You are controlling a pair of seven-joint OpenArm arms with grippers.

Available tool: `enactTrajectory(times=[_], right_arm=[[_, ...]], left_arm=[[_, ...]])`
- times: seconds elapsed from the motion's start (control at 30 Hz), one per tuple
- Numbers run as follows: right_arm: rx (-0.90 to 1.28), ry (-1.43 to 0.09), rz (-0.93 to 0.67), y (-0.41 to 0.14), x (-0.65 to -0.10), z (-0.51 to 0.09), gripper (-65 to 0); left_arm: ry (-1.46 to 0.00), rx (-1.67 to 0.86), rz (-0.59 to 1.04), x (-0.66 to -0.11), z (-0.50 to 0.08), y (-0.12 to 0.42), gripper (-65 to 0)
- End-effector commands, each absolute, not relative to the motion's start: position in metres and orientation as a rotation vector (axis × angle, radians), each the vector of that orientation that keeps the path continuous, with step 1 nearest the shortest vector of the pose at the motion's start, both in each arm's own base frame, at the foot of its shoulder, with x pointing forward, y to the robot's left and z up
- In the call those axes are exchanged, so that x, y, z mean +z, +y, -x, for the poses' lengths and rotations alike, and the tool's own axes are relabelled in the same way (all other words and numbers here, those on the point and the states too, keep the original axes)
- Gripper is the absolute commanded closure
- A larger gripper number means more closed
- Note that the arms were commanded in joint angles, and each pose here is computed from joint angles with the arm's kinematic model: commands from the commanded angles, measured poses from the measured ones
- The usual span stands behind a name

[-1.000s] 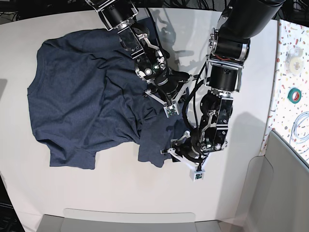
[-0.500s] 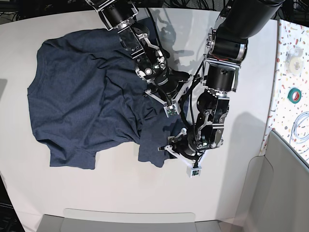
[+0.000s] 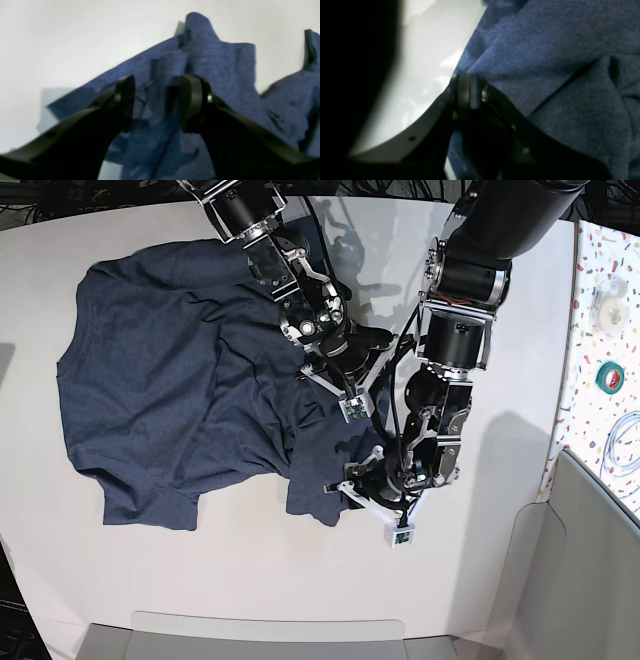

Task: Layout the t-shirt on the table in an organized manner, then fold the t-shirt properly
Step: 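Pull the hem corners apart, left gripper away from the right gripper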

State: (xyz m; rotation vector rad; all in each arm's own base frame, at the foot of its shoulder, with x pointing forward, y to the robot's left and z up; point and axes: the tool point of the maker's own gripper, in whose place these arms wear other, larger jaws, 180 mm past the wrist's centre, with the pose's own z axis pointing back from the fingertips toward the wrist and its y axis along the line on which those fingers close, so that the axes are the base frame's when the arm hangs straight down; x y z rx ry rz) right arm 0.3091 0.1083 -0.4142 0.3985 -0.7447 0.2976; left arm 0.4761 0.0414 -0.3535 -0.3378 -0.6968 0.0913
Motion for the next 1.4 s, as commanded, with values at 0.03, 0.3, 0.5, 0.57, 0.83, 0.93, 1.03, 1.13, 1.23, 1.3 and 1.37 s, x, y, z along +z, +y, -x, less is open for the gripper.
enactTrajectory(times=[0.03,0.3,0.5,0.57,0.83,0.93,1.03,1.13,1.23,1.3,1.37], right_arm=[[0.31,-0.586,-0.371,0.103,-0.441,-0.28,-4.5],[0.31,-0.588,-0.372,0.103,-0.44,-0.281,-4.5],[0.31,-0.588,-0.372,0.103,-0.44,-0.281,-4.5],[0.31,-0.588,-0.372,0.103,-0.44,-0.281,-4.4],[0.302,-0.603,-0.374,0.102,-0.436,-0.285,-4.6],[0.297,-0.651,-0.392,0.104,-0.419,-0.292,-4.7],[0.292,-0.712,-0.4,0.1,-0.399,-0.302,-4.7],[0.277,-0.776,-0.422,0.099,-0.376,-0.306,-4.7],[0.275,-0.843,-0.428,0.09,-0.354,-0.307,-4.7],[0.265,-0.887,-0.447,0.088,-0.337,-0.304,-4.7],[0.253,-0.938,-0.442,0.075,-0.321,-0.304,-4.7]], left_arm=[[-0.759,0.083,0.354,-0.331,-0.49,0.037,-28.6],[-0.755,0.089,0.354,-0.337,-0.488,0.037,-25.2],[-0.752,0.127,0.333,-0.358,-0.488,0.045,-3.9],[-0.748,0.13,0.331,-0.362,-0.487,0.046,0.0],[-0.958,0.159,0.381,-0.294,-0.493,0.06,0.0],[-0.985,0.134,0.354,-0.273,-0.485,0.079,0.0],[-1.005,0.109,0.341,-0.258,-0.479,0.085,0.0],[-1.031,0.094,0.314,-0.25,-0.472,0.097,0.0],[-1.054,0.081,0.269,-0.246,-0.466,0.115,0.0],[-1.064,0.073,0.247,-0.246,-0.461,0.124,0.0],[-1.073,0.064,0.217,-0.245,-0.456,0.135,0.0]])
